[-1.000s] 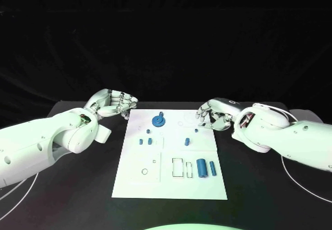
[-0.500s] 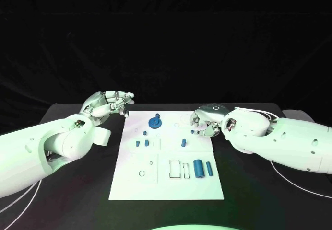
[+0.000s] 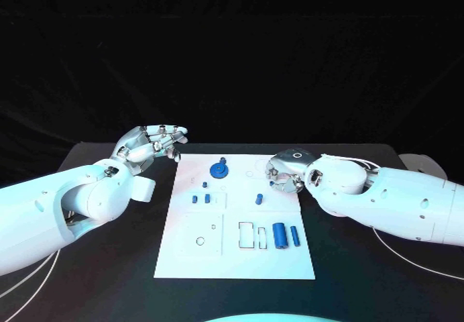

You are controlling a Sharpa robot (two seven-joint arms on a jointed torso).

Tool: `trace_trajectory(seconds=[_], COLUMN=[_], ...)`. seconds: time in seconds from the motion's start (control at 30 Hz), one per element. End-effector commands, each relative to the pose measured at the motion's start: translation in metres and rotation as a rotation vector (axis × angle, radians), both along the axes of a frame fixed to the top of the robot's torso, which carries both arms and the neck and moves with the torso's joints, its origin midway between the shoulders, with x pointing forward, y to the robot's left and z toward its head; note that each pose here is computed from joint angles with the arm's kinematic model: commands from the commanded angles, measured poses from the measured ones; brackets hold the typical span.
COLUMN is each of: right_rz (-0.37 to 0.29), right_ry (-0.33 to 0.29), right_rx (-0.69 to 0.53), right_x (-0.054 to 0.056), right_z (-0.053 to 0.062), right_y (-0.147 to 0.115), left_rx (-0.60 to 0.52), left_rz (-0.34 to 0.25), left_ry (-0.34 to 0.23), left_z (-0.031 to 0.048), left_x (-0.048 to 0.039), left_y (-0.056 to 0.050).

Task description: Assemble the parts on the task board

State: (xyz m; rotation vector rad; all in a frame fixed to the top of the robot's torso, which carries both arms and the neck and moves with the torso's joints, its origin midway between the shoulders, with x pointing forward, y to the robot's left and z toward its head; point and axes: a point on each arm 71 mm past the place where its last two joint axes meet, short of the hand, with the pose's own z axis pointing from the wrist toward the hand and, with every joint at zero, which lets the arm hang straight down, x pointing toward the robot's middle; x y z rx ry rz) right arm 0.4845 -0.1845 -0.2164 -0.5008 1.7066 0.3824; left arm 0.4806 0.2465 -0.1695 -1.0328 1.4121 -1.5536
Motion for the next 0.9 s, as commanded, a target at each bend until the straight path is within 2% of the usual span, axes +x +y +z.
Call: trace_trajectory(seconds=[0.03, 0.67, 0.9], right_rz=[0.002, 0.009, 0.007], right_ry=[0.005, 0.043, 0.028], right_rx=[-0.026, -0.016, -0.008], right_x=[0.0, -0.001, -0.003], right_z=[-0.003, -0.017, -0.018], right_y=[0.0, 0.007, 0.008], left_rx=[-0.021, -0.013, -0.01], left_rz=[-0.014, -0.015, -0.015], left_ry=[-0.003, 0.01, 0.015], left_z=[0.0009, -0.0004, -0.0008], left_x=[-0.0011, -0.001, -0.001], left_y=[-0.001, 0.002, 0.003])
